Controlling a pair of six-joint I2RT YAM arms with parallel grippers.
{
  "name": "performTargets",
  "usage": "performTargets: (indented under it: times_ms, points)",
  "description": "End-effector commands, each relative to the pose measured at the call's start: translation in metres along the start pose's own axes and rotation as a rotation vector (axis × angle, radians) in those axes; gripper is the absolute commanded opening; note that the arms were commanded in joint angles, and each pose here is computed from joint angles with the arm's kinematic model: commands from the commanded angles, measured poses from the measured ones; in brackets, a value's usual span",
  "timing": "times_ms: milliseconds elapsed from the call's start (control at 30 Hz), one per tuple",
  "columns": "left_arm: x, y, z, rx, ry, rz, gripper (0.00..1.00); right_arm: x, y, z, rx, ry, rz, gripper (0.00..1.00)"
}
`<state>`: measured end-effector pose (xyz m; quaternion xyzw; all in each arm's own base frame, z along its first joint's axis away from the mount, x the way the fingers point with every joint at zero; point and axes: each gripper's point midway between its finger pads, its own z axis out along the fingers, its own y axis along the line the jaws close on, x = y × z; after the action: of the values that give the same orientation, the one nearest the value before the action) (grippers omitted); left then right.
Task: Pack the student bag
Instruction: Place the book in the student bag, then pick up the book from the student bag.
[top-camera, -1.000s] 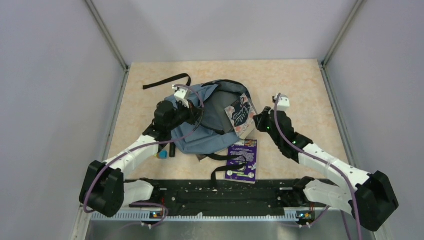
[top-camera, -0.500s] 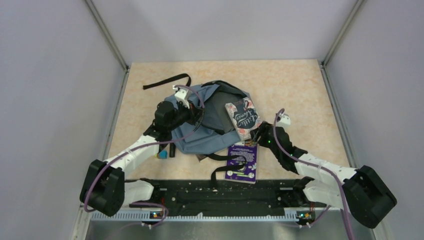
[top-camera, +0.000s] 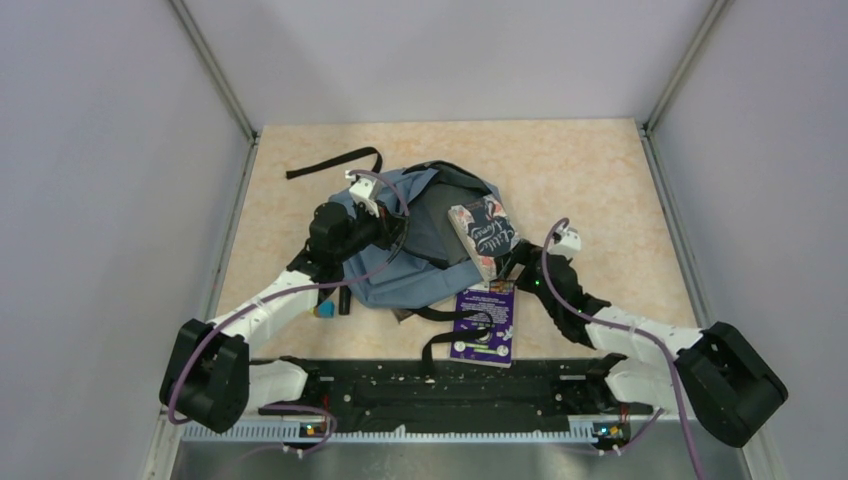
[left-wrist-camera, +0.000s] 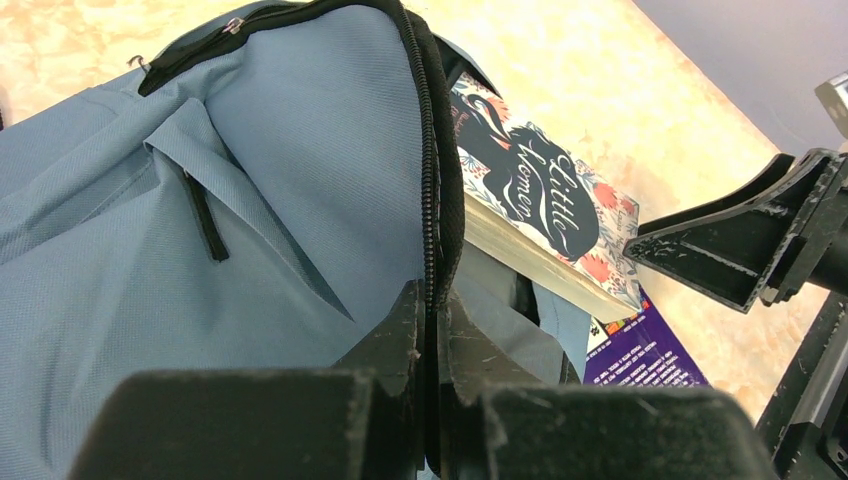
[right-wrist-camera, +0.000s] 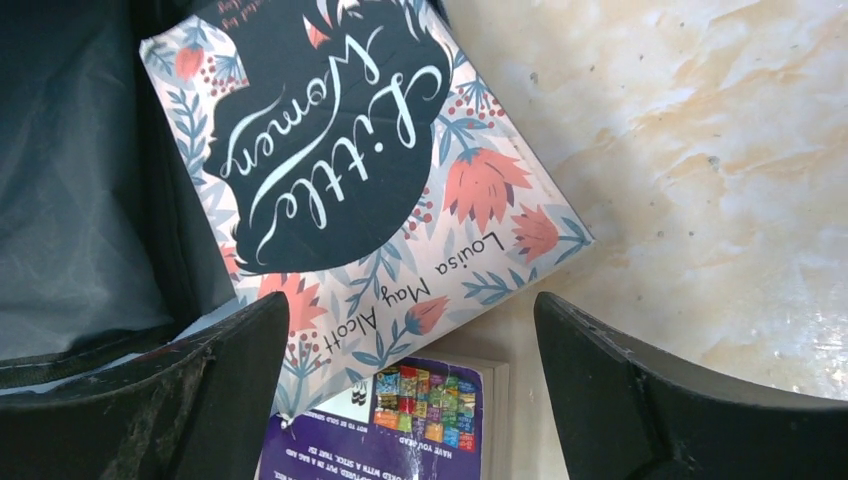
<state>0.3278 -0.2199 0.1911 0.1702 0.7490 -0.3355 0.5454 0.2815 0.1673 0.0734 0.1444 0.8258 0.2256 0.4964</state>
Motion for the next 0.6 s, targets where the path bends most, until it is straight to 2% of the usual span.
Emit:
performTargets:
  times_ms: [0,567]
  points:
    - [-0.011,-0.008,0.000,0.035,-0.042,0.028,0.00,-0.020,0.000,-0.007,0.016,-0.073,0.047,0.91]
    - [-0.011,-0.009,-0.001,0.034,-0.042,0.032,0.00,-0.014,-0.013,-0.009,-0.004,-0.154,0.471,0.92]
